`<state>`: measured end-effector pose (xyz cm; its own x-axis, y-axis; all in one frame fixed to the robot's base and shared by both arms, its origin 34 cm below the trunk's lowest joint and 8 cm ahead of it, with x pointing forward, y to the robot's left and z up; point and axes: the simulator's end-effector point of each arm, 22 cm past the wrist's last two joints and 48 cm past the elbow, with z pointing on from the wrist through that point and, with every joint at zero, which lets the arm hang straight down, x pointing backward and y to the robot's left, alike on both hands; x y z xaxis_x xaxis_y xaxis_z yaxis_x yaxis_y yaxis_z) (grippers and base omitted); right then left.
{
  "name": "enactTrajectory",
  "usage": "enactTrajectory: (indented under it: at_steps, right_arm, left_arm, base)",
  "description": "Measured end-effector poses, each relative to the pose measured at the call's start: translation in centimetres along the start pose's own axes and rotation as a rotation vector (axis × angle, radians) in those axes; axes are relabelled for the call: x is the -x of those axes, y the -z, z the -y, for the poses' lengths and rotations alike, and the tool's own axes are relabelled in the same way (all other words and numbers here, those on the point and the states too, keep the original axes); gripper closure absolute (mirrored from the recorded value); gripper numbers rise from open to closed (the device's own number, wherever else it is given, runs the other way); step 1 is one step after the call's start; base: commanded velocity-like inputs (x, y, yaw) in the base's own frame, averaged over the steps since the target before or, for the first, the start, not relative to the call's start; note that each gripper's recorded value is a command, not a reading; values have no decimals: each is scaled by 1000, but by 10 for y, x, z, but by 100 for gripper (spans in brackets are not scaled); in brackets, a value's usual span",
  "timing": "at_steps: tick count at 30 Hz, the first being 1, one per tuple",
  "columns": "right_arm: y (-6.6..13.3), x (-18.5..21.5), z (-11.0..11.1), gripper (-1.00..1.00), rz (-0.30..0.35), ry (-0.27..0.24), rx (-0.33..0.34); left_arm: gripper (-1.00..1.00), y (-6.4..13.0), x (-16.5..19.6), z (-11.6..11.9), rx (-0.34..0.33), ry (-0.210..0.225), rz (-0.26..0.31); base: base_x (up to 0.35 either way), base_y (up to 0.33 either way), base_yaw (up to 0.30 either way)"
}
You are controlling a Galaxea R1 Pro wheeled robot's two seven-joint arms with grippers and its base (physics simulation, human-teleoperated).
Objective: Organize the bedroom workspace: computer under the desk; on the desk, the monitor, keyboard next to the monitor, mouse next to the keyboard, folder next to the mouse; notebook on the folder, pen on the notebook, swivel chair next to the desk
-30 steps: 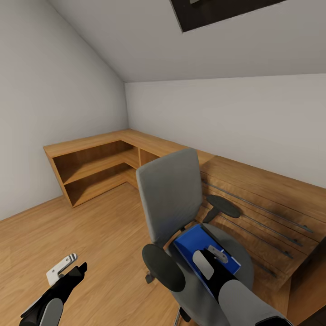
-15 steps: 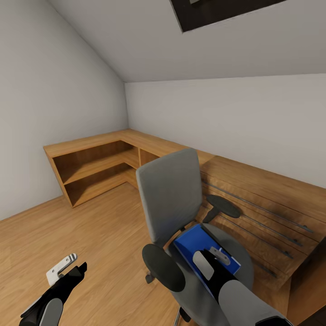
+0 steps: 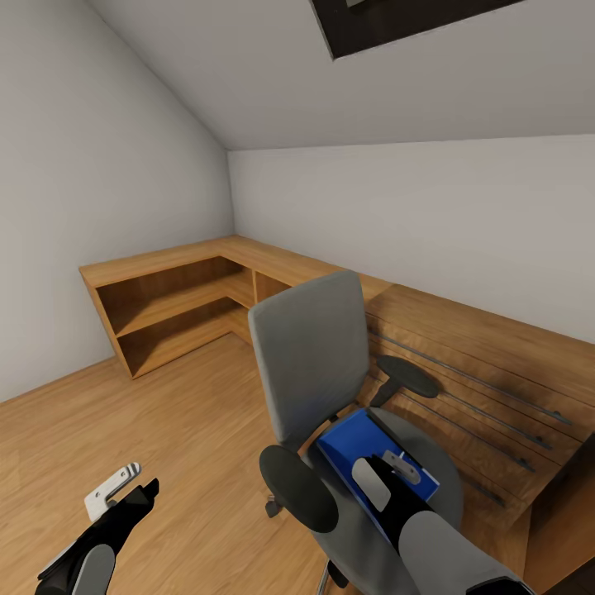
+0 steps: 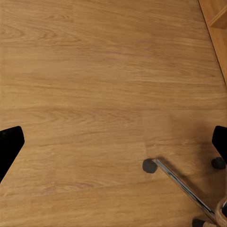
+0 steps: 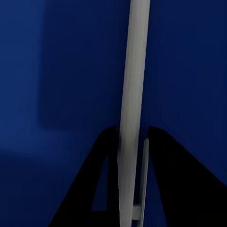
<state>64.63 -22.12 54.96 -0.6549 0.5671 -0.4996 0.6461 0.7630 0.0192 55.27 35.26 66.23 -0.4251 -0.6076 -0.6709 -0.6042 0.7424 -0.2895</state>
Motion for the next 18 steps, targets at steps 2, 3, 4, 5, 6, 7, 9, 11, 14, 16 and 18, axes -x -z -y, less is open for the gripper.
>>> enactTrajectory:
  at_steps: [2,3,4,5,6,7,9,11,14,16,18]
  right_arm:
    - [0,0,0,100,0,0,0]
    - [0,0,0,100,0,1,0]
    - [0,0,0,100,0,-3,1]
    - [0,0,0,100,0,-3,1]
    - [0,0,0,100,0,-3,1]
    - [0,0,0,100,0,-3,1]
    - [0,0,0,100,0,-3,1]
    - [0,0,0,100,1,-4,1]
    - [0,0,0,100,1,-3,1]
    - [0,0,0,100,1,-3,1]
    - [1,-1,0,100,-3,-3,0]
  left_arm:
    - [-100,0,0,0,0,0,0]
    - [-100,0,0,0,0,0,0]
    - [-100,0,0,0,0,0,0]
    - [-100,0,0,0,0,0,0]
    - [-100,0,0,0,0,0,0]
    - [-100,0,0,0,0,0,0]
    - [-100,0,0,0,0,0,0]
    - [-100,0,0,0,0,0,0]
    - [-100,0,0,0,0,0,0]
    - [-100,0,0,0,0,0,0]
    - [-100,1,1,1,0,0,0]
  base:
    - [0,0,0]
    - [0,0,0]
    - [0,0,0]
    - [0,0,0]
    - [0,0,0]
    - [0,0,0]
    - [0,0,0]
    - [0,0,0]
    - [0,0,0]
    - [0,0,0]
    - [0,0,0]
